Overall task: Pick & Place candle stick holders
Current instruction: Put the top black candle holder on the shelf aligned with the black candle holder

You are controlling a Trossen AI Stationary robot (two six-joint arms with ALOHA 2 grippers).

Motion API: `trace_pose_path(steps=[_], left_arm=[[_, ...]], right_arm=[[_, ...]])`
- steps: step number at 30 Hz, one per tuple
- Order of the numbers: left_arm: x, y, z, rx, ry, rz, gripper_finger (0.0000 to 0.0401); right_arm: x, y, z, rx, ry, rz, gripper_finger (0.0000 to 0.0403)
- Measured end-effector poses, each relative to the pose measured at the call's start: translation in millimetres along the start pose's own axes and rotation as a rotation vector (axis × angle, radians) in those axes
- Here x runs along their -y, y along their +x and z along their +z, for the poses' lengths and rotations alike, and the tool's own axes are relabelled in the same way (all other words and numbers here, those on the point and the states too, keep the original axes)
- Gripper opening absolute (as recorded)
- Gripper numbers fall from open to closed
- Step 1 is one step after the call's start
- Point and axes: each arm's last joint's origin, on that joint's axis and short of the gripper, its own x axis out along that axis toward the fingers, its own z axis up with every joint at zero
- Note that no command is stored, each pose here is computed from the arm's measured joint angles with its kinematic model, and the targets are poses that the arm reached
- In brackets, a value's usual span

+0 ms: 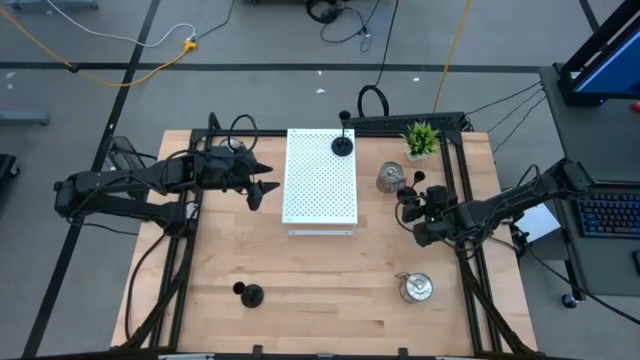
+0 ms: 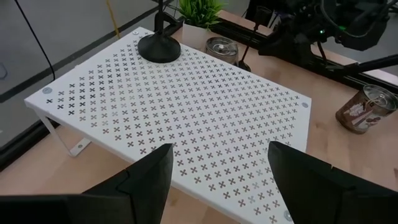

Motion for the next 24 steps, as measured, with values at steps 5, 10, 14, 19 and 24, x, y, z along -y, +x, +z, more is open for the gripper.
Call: trace_pose_path(steps=[5, 10, 14, 19, 24], left_arm=[[0, 0, 0, 0.002, 0.012, 0.006, 0.0271], [0, 0, 0, 0.004, 0.022, 0.013, 0.0271], [0, 0, 0, 0.004, 0.023, 0.013, 0.0271], [0, 0, 0, 0.004, 0.023, 0.013, 0.0271], [0, 0, 0, 0.005, 0.029, 0.014, 0.0271]], right_arm=[[-2, 4, 3, 0.013, 0.017, -0.012, 0.0196], [-3, 15, -1, 0.034, 0.063, 0.019, 0.0196], [3, 24, -7, 0.048, 0.105, 0.020, 0.0196], [10, 32, -11, 0.067, 0.156, -0.002, 0.0196], [14, 39, -11, 0.081, 0.156, -0.014, 0.0196]])
